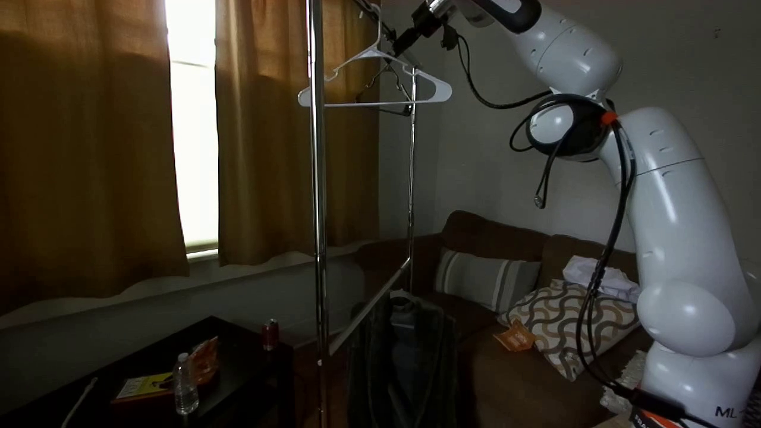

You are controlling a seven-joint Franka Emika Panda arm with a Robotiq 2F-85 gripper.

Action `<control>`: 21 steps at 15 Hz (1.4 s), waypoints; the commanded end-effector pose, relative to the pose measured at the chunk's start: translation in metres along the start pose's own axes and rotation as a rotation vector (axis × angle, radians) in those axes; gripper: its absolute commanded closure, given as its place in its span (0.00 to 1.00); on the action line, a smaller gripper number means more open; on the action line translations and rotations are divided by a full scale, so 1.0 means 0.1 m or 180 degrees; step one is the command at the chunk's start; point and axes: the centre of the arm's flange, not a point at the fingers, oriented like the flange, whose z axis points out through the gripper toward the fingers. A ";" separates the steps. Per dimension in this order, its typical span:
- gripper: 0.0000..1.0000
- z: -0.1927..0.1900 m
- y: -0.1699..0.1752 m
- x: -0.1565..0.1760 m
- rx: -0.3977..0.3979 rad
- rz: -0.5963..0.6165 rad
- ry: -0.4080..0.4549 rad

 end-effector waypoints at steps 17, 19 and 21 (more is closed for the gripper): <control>0.00 -1.93 -0.52 0.13 0.0290 -0.0009 -0.0805; 0.00 -2.11 -0.64 0.03 0.0395 0.0023 -0.0968; 0.00 -2.32 -0.74 -0.10 0.0335 -0.0041 -0.1103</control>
